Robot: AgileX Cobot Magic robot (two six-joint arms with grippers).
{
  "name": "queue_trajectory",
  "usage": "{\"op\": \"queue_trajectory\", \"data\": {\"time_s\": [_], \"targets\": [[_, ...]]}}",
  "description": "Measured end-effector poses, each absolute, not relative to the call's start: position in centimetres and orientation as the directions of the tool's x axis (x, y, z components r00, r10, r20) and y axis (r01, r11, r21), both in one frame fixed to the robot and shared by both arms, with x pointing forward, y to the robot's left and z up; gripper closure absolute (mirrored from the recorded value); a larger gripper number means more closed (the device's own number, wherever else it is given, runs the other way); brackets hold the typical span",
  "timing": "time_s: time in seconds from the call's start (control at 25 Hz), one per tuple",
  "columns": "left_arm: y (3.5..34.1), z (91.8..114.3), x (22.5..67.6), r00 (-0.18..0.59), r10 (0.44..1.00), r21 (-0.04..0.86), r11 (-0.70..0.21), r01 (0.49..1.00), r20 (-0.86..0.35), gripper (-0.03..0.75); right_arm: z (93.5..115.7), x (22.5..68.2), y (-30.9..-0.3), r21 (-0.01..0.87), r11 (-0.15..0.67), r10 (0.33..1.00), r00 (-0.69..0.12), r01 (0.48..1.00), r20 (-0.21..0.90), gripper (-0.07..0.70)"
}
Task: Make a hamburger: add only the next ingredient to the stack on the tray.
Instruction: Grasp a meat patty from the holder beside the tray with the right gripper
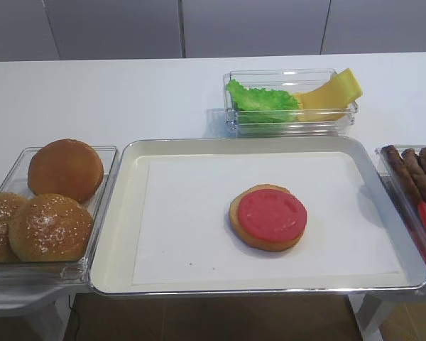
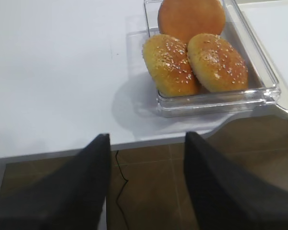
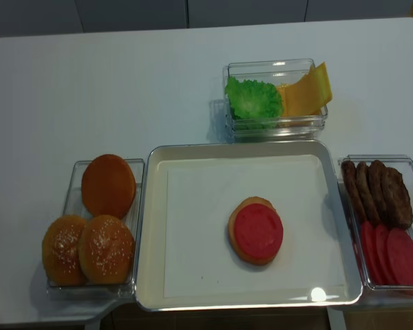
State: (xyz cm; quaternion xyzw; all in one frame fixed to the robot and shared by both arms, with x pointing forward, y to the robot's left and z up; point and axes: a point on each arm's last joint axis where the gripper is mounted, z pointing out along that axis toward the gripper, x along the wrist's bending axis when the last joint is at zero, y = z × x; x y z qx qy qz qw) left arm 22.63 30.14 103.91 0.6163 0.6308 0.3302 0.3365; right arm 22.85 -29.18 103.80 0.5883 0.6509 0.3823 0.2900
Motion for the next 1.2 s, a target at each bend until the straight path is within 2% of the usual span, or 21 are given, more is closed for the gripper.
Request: {"op": "queue_trajectory", "data": {"time_s": [1.2], "targets": [[30.14, 103.91, 22.63, -0.014, 1.0, 0.831, 0.022, 0.555, -0.018, 0.347, 103.8, 22.85, -29.19, 0.839, 0.011, 0.988, -0.136, 0.545, 0.076, 0.119]]}}
